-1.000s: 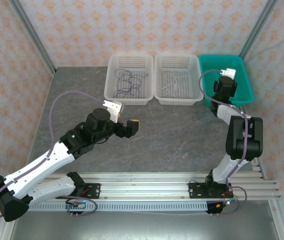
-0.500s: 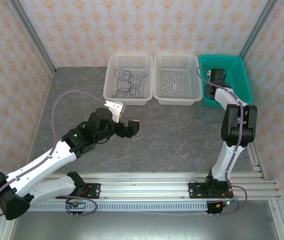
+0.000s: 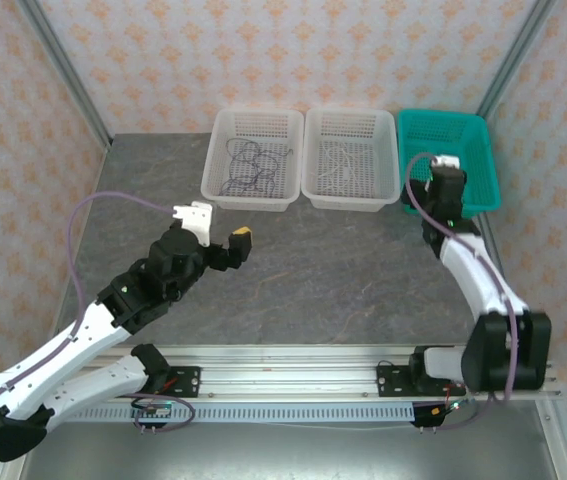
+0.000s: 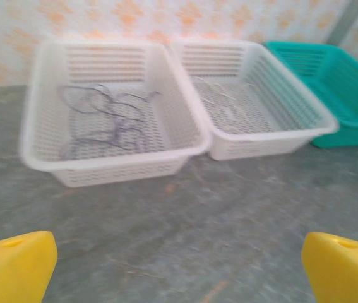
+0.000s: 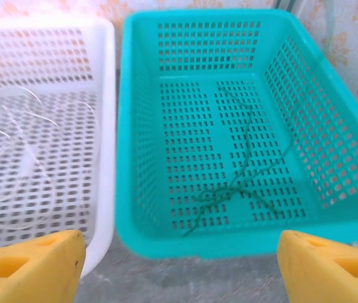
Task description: Untangle the cables
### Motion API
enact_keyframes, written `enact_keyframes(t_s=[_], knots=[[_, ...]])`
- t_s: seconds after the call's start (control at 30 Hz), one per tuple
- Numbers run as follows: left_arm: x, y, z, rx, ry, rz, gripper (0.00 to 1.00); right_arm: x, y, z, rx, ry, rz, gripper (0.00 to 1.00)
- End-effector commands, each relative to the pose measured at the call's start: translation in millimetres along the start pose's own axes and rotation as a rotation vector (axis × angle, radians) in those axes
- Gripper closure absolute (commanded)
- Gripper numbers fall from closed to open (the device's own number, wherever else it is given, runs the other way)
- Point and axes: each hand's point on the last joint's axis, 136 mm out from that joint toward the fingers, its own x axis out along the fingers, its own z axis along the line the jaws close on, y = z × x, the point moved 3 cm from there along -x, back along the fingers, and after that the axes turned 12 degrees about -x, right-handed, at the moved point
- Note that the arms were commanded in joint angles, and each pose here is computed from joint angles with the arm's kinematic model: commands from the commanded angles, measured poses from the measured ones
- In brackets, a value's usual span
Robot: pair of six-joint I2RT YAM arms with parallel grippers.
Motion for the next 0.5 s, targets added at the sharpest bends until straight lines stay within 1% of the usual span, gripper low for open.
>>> enact_keyframes(t_s=[0.0,0.1,0.17,0.23,0.3,0.37,0.47], knots=[[-7.1,-4.8,43.7,0.086,-0.258,-0.123,0.00,-27.0,15.9,2.3,0.164,-0.043,-0.104,0.20],[-11.7,-2.8,72.7,0.160,-0.452,-0.191,0.00,-40.8,49.4,1.4,0.225,-0.036,-0.165,0.20],[-11.1,2.3,89.2,0.223,-0.571,-0.204,0.00,-40.0,73.1,1.0,0.259,-0.018,-0.191,0.18],[-8.0,8.2,103.7,0.252,-0.657,-0.202,0.00,-35.2,88.7,3.3,0.230,-0.014,-0.210,0.18],[-5.0,14.6,117.7,0.250,-0.701,-0.206,0.00,-27.0,105.1,2.8,0.199,0.016,-0.197,0.18],[-2.8,22.2,134.5,0.219,-0.717,-0.224,0.00,-15.0,114.1,4.2,0.153,0.033,-0.178,0.17],[3.4,34.2,158.0,0.135,-0.688,-0.242,0.00,0.1,105.4,10.4,0.108,0.012,-0.180,0.17]])
